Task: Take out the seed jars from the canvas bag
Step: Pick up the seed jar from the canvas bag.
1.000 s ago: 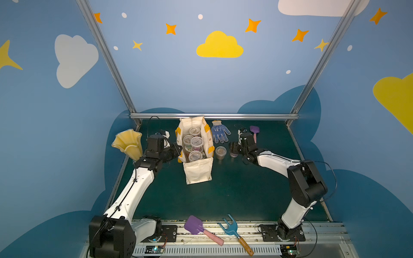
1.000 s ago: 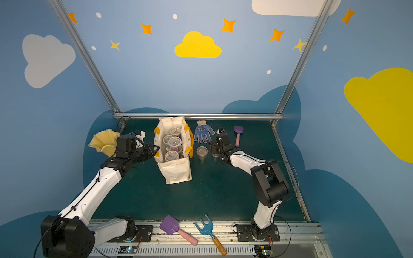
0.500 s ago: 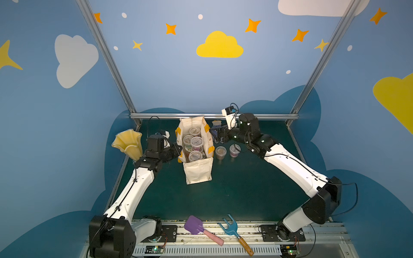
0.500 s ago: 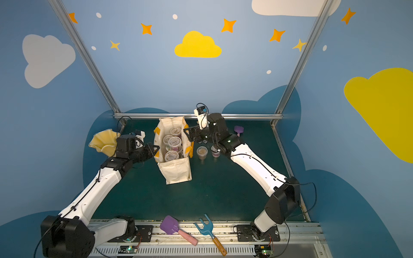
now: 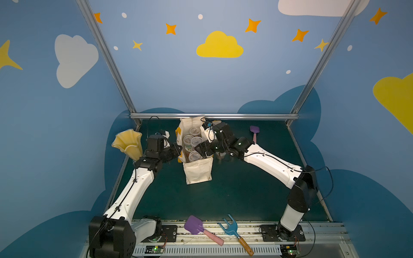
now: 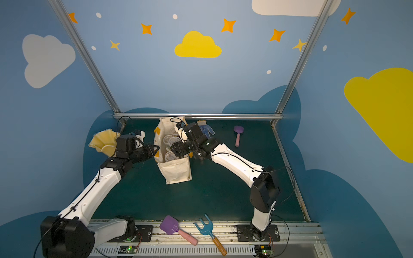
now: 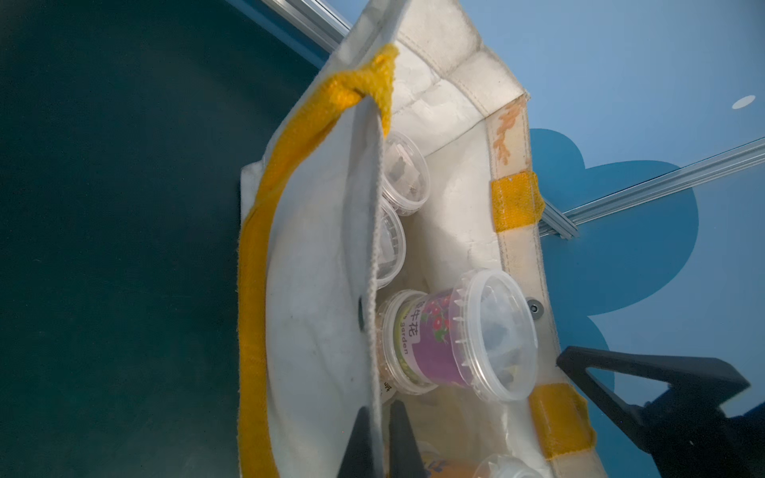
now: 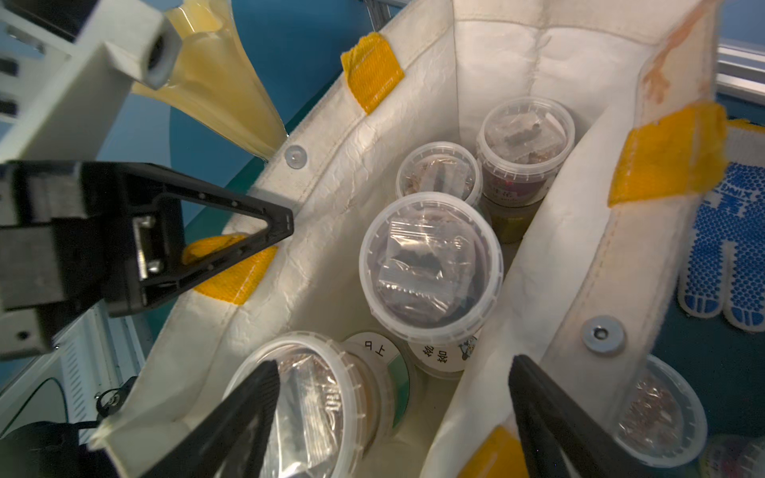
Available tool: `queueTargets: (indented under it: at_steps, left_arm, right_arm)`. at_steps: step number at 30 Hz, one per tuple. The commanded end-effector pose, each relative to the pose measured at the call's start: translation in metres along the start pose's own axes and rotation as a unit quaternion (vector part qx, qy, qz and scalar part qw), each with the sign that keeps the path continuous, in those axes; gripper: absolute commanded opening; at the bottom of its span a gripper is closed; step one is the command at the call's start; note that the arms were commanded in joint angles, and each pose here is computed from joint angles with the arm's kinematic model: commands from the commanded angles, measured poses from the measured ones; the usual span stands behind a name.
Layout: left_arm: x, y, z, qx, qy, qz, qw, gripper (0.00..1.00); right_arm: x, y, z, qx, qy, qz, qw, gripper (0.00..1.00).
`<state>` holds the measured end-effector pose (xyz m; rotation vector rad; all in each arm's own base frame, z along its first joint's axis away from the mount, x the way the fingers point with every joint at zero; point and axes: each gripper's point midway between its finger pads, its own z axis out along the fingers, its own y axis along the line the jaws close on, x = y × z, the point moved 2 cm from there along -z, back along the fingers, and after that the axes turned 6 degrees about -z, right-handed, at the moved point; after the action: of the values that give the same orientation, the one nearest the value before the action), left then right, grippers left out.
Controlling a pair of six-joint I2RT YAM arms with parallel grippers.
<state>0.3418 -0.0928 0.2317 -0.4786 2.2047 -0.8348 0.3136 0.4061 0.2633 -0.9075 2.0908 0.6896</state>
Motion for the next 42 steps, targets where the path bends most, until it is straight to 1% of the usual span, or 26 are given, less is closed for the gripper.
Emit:
queueTargets:
  at_steps: [1,6,11,16,21,27,33,38,42]
  left_arm:
    - [0.006,-0.005,-0.007,0.014,0.006,0.001,1.000,0.05]
    - [0.006,-0.006,-0.010,0.016,0.004,0.002,1.000,0.05]
    - [0.005,-0.007,-0.011,0.016,0.002,0.003,1.000,0.05]
    - [0.006,-0.006,-0.010,0.017,0.004,0.001,1.000,0.05]
    - [0.007,-0.005,-0.008,0.017,0.004,0.000,1.000,0.05]
    - [0.007,-0.005,-0.007,0.018,0.004,0.000,1.000,0.05]
    - [0.007,-0.004,-0.007,0.016,0.004,0.000,1.000,0.05]
    - [0.007,-0.003,-0.006,0.016,0.005,-0.001,1.000,0.05]
    - [0.008,-0.003,-0.005,0.015,0.006,-0.001,1.000,0.05]
  right_arm:
    - [-0.010,-0.002,0.003,0.021,-0.005,-0.002,1.000,0.85]
    - [-0.016,-0.006,0.011,0.034,-0.011,0.001,0.999,0.85]
    - [-0.016,-0.011,0.026,0.046,0.000,0.000,0.999,0.85]
    - [-0.015,-0.015,0.037,0.054,0.009,0.002,0.998,0.88]
    - [-0.018,-0.014,0.042,0.050,0.006,0.003,0.999,0.88]
    - [-0.013,-0.019,0.052,0.060,0.019,0.003,0.998,0.88]
    - [-0.010,-0.017,0.060,0.048,0.030,0.008,0.998,0.88]
    - [-0.011,-0.016,0.062,0.044,0.029,0.007,0.999,0.84]
    - [-0.014,-0.016,0.060,0.041,0.024,0.008,0.999,0.79]
